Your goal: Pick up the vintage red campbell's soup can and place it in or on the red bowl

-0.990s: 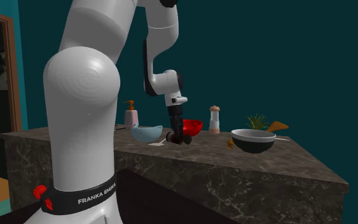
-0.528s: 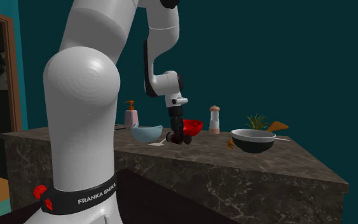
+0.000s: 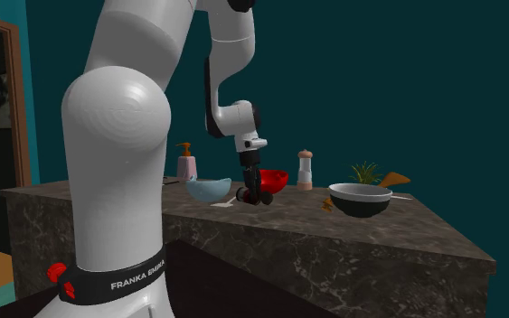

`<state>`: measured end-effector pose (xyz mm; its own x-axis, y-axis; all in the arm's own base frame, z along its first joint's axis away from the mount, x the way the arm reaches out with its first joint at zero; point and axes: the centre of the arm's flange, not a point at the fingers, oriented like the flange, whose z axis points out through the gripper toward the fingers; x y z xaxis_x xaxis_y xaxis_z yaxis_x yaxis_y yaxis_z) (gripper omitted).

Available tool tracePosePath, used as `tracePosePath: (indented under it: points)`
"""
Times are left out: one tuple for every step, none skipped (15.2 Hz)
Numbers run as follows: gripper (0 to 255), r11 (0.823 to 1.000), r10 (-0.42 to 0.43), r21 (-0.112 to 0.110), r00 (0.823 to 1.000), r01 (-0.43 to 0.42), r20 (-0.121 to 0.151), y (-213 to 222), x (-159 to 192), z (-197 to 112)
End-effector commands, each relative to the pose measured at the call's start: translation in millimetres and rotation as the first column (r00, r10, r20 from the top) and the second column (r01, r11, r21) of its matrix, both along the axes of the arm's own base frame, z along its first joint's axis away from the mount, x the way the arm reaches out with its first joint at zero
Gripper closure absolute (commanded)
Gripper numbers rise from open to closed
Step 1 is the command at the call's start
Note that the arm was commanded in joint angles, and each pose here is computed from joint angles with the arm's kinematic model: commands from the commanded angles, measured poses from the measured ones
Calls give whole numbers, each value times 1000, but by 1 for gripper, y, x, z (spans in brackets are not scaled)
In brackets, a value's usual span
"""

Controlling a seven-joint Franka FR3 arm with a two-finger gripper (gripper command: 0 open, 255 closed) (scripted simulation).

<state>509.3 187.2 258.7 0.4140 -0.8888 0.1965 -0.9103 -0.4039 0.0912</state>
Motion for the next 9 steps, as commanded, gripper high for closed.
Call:
tracePosePath:
  points:
    - [255, 1000, 0, 0, 1000, 0, 0, 0, 0, 0]
    - [255, 1000, 0, 0, 1000, 0, 0, 0, 0, 0]
    - [255, 1000, 1, 0, 1000, -1, 0, 0, 0, 5]
    - [255, 1000, 0, 0, 1000, 0, 0, 0, 0, 10]
    - [255, 1000, 0, 0, 1000, 0, 0, 0, 0, 16]
    - [255, 1000, 0, 0, 1000, 0, 0, 0, 0, 21]
    - [255, 1000, 0, 0, 1000, 0, 0, 0, 0, 26]
    - [255, 1000, 0, 0, 1000, 0, 0, 0, 0, 31]
    - [255, 1000, 0, 0, 1000, 0, 0, 0, 0, 37]
